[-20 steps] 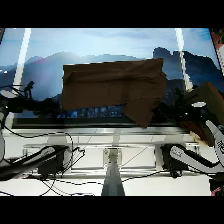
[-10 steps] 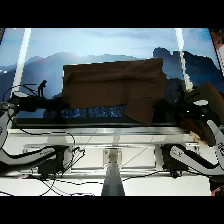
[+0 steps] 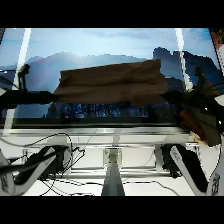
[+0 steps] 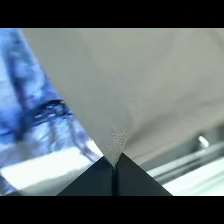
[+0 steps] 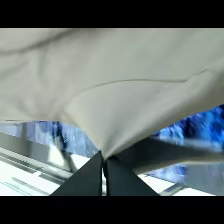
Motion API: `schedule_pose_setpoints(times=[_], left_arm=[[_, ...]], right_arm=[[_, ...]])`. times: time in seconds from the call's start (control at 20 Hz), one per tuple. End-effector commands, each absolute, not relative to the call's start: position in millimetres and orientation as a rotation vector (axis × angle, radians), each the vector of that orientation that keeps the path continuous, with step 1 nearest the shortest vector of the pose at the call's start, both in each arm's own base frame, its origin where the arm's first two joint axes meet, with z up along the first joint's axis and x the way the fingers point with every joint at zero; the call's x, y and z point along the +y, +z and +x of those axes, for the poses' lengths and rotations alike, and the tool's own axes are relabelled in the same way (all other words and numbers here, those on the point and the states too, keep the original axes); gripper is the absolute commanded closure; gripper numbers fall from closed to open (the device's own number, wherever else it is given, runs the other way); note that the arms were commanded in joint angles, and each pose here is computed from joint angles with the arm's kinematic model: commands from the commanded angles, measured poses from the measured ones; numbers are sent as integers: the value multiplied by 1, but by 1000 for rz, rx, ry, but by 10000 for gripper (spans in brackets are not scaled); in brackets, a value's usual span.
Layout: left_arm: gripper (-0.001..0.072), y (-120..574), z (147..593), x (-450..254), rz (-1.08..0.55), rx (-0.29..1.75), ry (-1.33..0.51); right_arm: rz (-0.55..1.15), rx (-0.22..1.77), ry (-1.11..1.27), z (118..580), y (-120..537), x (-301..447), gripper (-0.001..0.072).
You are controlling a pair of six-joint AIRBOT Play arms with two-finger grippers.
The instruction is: Fold the clothes and pants, and hang the long-sleeved shirts on hangers.
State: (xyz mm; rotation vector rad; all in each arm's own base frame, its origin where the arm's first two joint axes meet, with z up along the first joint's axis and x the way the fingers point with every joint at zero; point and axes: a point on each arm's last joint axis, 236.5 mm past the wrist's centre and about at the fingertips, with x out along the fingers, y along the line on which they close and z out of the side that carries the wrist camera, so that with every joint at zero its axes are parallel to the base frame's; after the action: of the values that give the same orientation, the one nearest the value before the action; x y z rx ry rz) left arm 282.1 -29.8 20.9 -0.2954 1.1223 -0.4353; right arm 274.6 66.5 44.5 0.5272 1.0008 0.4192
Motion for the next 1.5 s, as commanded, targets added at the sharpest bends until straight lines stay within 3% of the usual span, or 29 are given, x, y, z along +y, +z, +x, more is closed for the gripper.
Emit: schedule_pose_setpoints(times=[0.0,0.15,0.35,0.5,0.8,0.85,1.0,1.05,1.1,1.15,1.3,1.45], left_arm=[[694,58,256,-25,-200,1006,-343],[694,75,247,-24,-140,899,-295],[694,47,264,-12,-193,857,-219],[693,30,290,-10,-347,821,-187],[691,-34,335,9,-640,888,-68],[653,-45,340,6,-680,902,-76],[246,-66,350,-1,-667,912,-150],[149,-69,351,0,-649,919,-160],[111,-69,352,1,-629,917,-169],[110,-66,354,3,-607,915,-174],[110,-68,337,0,-453,1026,-271],[110,-83,308,29,-396,1226,-142]], right_arm=[[475,963,350,244,75,67,695],[542,795,400,252,116,84,695],[650,649,271,307,124,50,695],[765,730,243,341,84,47,694],[666,835,132,399,-24,75,694],[681,835,93,405,-35,74,694],[704,851,78,411,-44,78,692],[700,842,78,414,-40,76,594],[695,831,82,418,-36,75,322],[684,824,91,421,-31,76,136],[592,861,176,419,-21,87,119],[484,927,258,409,-18,96,119]])
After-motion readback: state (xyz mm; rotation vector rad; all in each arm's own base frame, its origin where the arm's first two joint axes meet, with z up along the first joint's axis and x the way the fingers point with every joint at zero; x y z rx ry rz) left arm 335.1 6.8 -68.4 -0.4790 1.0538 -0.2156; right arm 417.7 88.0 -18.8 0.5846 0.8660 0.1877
